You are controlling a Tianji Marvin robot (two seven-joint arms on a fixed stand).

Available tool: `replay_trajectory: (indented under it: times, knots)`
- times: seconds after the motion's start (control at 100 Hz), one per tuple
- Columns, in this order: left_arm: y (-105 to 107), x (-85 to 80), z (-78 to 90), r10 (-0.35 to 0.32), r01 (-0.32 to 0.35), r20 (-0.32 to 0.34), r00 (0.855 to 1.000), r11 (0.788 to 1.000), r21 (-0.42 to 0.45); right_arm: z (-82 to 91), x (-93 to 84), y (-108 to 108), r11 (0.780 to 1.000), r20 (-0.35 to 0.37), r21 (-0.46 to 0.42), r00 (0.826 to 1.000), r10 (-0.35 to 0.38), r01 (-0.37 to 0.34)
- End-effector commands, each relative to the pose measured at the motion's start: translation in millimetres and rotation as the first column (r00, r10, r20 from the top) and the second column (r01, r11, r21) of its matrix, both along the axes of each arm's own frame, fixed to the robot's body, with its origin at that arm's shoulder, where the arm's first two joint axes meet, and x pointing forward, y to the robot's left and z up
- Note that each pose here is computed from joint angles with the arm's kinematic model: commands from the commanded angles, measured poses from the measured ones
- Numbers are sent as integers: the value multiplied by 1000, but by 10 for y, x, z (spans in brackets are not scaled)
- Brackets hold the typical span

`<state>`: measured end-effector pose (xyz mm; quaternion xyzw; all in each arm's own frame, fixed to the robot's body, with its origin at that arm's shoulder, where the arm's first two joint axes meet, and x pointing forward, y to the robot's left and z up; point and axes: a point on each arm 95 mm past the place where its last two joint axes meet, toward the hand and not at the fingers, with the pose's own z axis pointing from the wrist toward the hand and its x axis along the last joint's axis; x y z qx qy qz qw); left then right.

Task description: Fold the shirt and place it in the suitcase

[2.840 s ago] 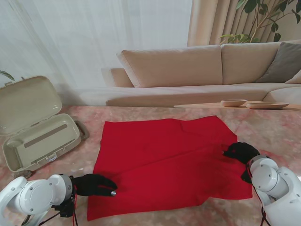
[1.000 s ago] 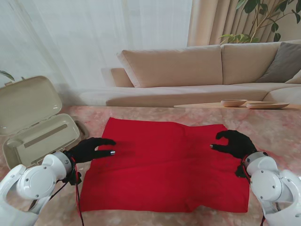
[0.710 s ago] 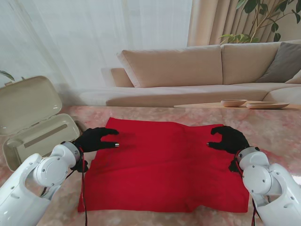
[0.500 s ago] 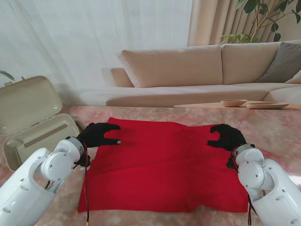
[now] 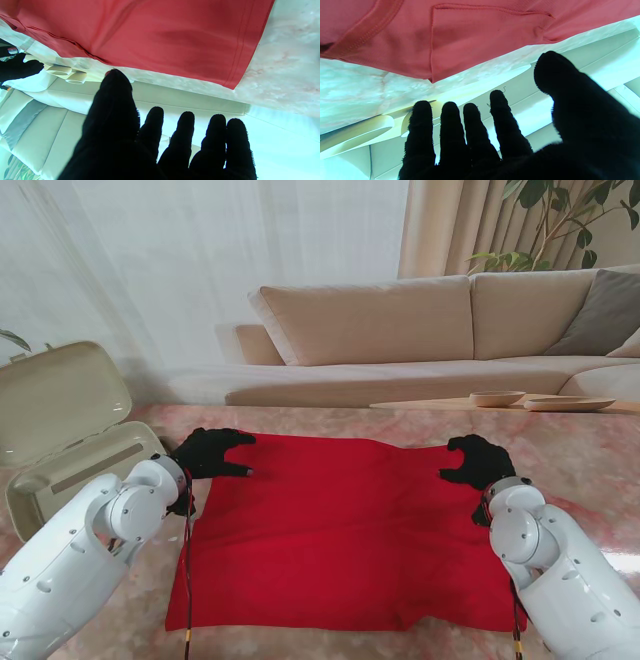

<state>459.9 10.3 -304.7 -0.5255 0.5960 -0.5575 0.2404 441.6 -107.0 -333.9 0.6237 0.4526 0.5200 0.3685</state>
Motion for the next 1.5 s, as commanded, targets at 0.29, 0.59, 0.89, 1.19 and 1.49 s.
replay_trajectory:
  times: [0.29,0.59,0.89,1.19,1.49]
  knots:
    - [67,317,-96,44,-45,5,999,999,17,-19,303,91,998,-43,-55,999,32,-34]
    - [94,505,-180,51,-51,-11,999,998,45,-81,487,116,994,-60,-105,998,17,-23]
    - [90,641,-258,57,-55,-43,997,998,43,-155,611,124,994,-88,-112,996,-4,-6]
    - [45,773,-361,54,-49,-64,997,997,67,-249,663,149,995,-114,-96,993,-13,3]
    - [49,875,-447,49,-38,-115,992,995,93,-318,718,119,995,-125,-95,992,-29,17]
